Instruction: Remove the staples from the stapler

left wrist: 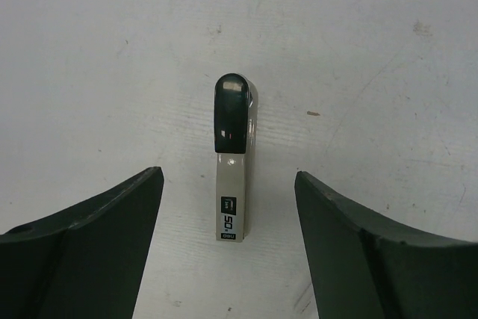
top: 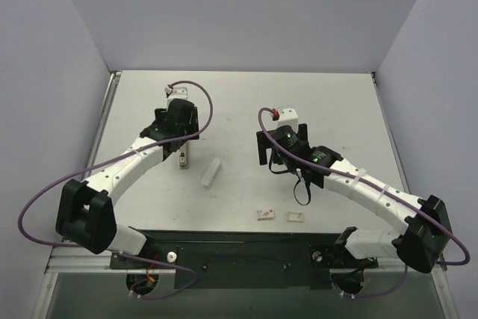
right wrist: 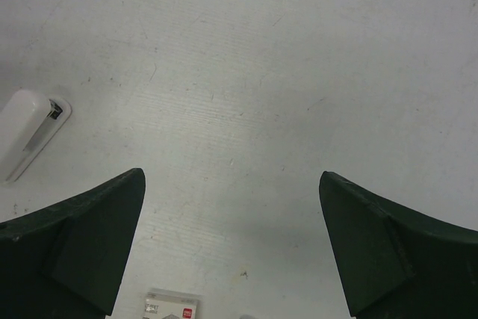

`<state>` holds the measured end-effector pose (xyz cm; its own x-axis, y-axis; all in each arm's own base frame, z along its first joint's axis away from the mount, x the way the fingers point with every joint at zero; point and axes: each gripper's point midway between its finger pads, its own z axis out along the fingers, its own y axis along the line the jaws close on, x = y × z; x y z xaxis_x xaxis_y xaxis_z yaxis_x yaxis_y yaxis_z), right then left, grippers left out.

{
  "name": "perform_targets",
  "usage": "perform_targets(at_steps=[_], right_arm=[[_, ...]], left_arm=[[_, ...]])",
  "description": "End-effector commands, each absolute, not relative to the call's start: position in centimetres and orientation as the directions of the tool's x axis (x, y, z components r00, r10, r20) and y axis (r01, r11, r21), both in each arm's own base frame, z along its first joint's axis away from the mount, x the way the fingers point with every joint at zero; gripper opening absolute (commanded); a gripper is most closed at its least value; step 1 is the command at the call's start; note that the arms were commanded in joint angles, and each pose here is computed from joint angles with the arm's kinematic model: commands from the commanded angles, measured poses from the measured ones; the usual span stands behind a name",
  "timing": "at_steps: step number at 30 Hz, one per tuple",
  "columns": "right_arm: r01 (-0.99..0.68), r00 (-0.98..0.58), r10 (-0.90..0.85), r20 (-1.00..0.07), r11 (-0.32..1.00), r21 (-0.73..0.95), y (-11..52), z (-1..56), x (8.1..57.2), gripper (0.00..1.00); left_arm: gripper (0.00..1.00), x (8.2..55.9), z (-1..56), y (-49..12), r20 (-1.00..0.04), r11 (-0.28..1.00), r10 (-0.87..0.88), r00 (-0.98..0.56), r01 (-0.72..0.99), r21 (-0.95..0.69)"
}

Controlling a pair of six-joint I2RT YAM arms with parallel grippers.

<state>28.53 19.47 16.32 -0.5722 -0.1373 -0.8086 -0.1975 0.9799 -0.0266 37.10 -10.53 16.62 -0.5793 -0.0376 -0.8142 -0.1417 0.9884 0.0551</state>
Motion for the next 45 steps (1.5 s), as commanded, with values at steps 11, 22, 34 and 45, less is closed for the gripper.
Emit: perform_targets(at_steps=[11,22,34,45], right_arm=[[-0.269,-0.591,-0.210,-0.779,0.962,-0.055,21.2,14.6,27.5,0.95],[-0.297,-0.604,-0.233,-0.762,0.953,-0.056,22.2,13.7,27.2,0.95],[-0.332,-0.608,-0.267,-0.747,0.941,-0.066,23.8,13.2,27.0,0.95],[-0.344,-0.601,-0.285,-0.747,0.936,-0.080,24.5,13.3,26.7,0.95]], left_arm=[[0.87,40.0,11.4,-11.1,-0.756,0.998,-0.019,-0.655,-0.063,0.030],[0.88,40.9,8.3,-10.6,-0.724,0.997,-0.015,-0.690,-0.064,0.040],[0.80,42.0,7.6,-9.8,-0.716,0.997,-0.064,-0.696,-0.082,-0.009],[0.58,42.6,7.4,-10.2,-0.717,0.997,-0.080,-0.693,-0.056,-0.057]])
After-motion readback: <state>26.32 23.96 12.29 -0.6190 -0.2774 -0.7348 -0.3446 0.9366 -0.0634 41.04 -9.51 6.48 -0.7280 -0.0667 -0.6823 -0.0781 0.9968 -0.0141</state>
